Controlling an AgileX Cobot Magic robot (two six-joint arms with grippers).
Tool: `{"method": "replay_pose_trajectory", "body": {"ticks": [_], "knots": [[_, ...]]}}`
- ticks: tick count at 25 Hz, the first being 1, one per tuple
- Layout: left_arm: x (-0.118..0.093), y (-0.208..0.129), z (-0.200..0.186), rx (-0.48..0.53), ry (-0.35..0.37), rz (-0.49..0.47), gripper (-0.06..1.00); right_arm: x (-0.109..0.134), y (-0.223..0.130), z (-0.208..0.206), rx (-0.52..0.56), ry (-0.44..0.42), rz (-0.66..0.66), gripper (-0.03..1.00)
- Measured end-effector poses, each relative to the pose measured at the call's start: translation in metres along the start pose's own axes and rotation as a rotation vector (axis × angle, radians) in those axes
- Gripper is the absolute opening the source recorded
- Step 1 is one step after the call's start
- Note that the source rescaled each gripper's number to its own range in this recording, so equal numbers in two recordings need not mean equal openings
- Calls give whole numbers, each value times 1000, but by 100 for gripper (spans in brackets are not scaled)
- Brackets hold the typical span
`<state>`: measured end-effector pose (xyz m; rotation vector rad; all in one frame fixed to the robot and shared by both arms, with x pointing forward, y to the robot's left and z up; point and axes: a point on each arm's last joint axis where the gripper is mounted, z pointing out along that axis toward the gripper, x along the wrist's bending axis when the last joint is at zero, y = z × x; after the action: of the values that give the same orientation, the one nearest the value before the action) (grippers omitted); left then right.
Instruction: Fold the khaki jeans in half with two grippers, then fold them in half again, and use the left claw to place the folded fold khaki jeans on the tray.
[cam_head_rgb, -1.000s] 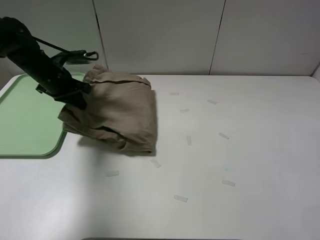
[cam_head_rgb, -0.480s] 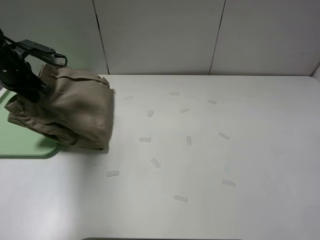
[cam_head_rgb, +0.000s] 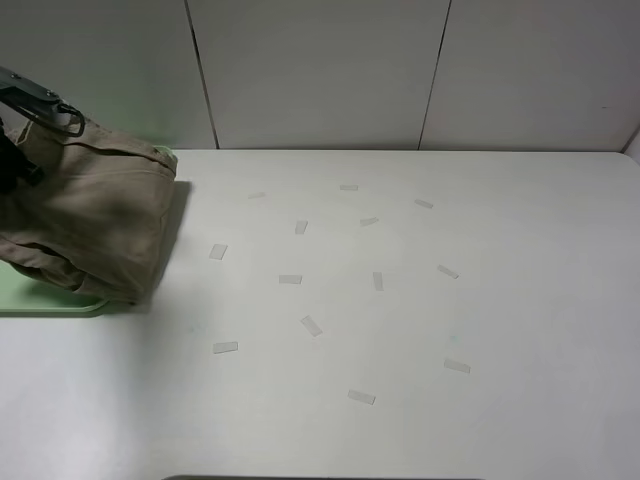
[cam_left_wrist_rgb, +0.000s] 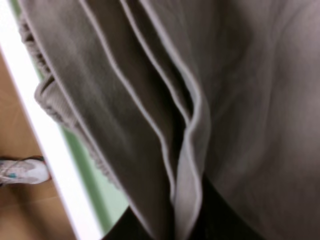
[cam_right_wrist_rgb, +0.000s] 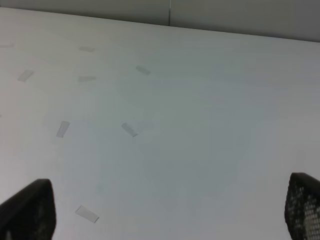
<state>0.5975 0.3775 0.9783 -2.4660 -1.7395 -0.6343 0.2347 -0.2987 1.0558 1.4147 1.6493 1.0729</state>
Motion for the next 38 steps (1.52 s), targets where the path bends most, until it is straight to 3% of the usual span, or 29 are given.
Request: {"method": "replay_pose_trajectory", "body": {"ticks": [9, 18, 21, 26, 31, 38], "knots": [[23, -7, 4, -36, 77, 1, 3, 0, 0, 0, 0, 0, 0, 100], [26, -6, 5, -74, 90, -24, 3, 0, 0, 0, 0, 0, 0, 100], [26, -5, 5, -84, 92, -44, 20, 0, 0, 0, 0, 0, 0, 100], [26, -5, 5, -96, 89, -153, 78, 0, 0, 0, 0, 0, 0, 100], [26, -6, 5, -80, 84, -192, 89, 0, 0, 0, 0, 0, 0, 100], [32, -8, -32, -163, 104, -247, 91, 0, 0, 0, 0, 0, 0, 100]]}}
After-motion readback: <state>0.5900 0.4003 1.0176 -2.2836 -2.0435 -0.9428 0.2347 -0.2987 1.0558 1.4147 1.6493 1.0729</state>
